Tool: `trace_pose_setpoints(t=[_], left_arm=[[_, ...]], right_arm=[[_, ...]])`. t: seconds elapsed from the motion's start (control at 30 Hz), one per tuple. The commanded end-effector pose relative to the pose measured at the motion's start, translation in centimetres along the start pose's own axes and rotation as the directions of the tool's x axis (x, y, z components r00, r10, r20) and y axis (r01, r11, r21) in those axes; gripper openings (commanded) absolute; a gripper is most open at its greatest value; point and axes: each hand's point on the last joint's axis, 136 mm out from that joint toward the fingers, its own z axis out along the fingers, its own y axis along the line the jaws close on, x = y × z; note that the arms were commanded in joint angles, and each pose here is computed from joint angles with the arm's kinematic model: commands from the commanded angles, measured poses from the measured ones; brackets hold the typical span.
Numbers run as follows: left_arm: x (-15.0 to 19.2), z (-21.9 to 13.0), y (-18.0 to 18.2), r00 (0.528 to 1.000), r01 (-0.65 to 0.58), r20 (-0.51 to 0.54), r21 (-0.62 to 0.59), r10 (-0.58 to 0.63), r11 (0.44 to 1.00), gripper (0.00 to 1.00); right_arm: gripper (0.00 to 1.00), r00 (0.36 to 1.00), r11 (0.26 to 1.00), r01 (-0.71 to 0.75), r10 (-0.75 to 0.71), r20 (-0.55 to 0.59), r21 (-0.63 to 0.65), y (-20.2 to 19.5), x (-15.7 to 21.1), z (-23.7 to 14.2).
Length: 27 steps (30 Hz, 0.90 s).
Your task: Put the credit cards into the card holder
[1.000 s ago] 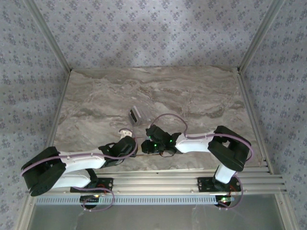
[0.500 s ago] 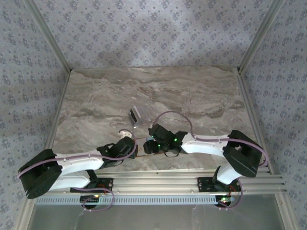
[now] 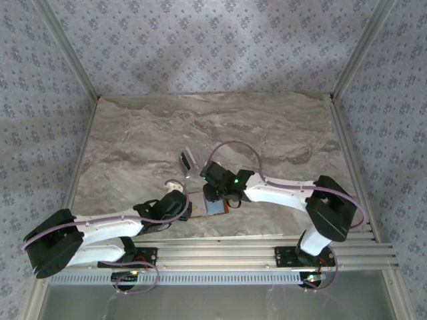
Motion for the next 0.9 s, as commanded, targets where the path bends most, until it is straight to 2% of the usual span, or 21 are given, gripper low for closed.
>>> trace_pose_setpoints(t=[0.0,0.4,0.6,0.67,0.87], left_arm=[[0.0,-0.3,0.0,1.000,0.013,-0.002,0.005,-0.013,1.000,0.32],[0.1,-0.3,0.2,1.000,0.015,0.001,0.001,-0.015,1.000,0.32],[0.1,-0.3,0.2,1.000,0.015,0.001,0.004,-0.015,1.000,0.32],[0.1,-0.3,0.2,1.000,0.017,0.002,0.003,-0.017,1.000,0.32],[0.2,-0.3,0.2,1.000,0.019,0.001,0.004,-0.019,1.000,0.32]], right_arm=[[0.36,0.998,0.996,0.051,-0.047,-0.048,0.074,-1.3,0.3,1.1],[0.40,0.991,0.987,0.056,-0.037,-0.127,0.148,-3.1,2.1,5.4],[0.41,0.989,0.990,0.053,-0.035,-0.143,0.128,-3.0,3.4,6.3],[0.38,0.989,0.991,0.053,-0.035,-0.147,0.125,-3.0,3.7,6.3],[0.18,0.990,0.991,0.046,-0.028,-0.139,0.123,-3.0,3.7,6.2]])
